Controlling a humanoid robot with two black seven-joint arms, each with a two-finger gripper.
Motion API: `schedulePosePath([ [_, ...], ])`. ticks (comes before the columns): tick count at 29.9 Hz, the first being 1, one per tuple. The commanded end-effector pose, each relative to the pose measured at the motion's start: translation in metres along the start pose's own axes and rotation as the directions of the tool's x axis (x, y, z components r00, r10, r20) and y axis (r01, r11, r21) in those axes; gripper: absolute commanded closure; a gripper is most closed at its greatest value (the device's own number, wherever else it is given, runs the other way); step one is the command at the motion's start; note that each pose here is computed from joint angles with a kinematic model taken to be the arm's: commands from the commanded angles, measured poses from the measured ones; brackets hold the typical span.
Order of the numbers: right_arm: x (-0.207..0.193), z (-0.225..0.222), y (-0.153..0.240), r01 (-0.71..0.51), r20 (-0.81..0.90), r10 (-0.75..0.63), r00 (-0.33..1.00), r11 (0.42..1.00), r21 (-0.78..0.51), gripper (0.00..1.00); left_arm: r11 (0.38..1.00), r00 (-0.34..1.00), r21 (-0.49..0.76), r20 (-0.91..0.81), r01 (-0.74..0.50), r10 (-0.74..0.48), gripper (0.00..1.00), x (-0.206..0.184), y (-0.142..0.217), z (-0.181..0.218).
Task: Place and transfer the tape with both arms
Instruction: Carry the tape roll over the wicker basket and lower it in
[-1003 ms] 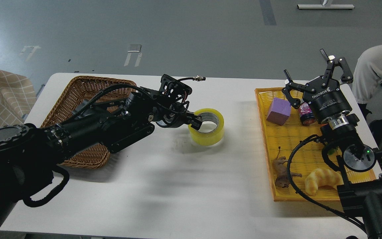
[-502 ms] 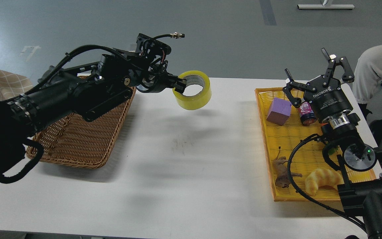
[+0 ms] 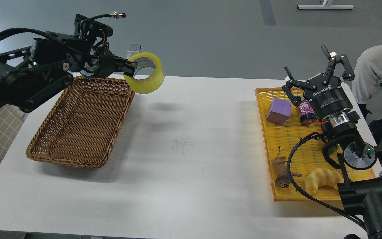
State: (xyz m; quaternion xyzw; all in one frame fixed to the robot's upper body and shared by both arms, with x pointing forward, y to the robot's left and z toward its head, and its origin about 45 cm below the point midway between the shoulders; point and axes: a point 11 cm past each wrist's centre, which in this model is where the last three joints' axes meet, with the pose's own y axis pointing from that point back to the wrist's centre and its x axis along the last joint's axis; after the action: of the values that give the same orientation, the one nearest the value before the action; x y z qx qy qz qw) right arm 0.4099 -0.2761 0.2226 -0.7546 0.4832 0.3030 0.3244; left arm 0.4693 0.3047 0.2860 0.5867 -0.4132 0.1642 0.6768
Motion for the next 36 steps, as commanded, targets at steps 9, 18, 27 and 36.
schedulePosePath([
  [9, -0.003, -0.001, -0.003, 0.008, -0.001, -0.008, 1.000, 1.000, 0.001, 0.00, 0.985, 0.992, 0.129, -0.064, 0.112, -0.104, 1.00, -0.062, 0.032, -0.072],
  [18, -0.002, 0.000, -0.003, 0.007, 0.000, -0.007, 1.000, 1.000, 0.000, 0.00, 0.966, 0.976, 0.163, -0.115, 0.203, -0.186, 1.00, -0.120, 0.038, -0.092],
  [27, -0.002, -0.001, -0.002, 0.005, -0.001, -0.005, 1.000, 1.000, 0.000, 0.00, 0.959, 0.969, 0.165, -0.135, 0.230, -0.209, 1.00, -0.151, 0.038, -0.095],
  [36, -0.002, -0.001, -0.002, 0.006, -0.002, -0.006, 1.000, 1.000, 0.000, 0.00, 0.954, 0.962, 0.159, -0.142, 0.253, -0.232, 1.00, -0.170, 0.034, -0.093],
])
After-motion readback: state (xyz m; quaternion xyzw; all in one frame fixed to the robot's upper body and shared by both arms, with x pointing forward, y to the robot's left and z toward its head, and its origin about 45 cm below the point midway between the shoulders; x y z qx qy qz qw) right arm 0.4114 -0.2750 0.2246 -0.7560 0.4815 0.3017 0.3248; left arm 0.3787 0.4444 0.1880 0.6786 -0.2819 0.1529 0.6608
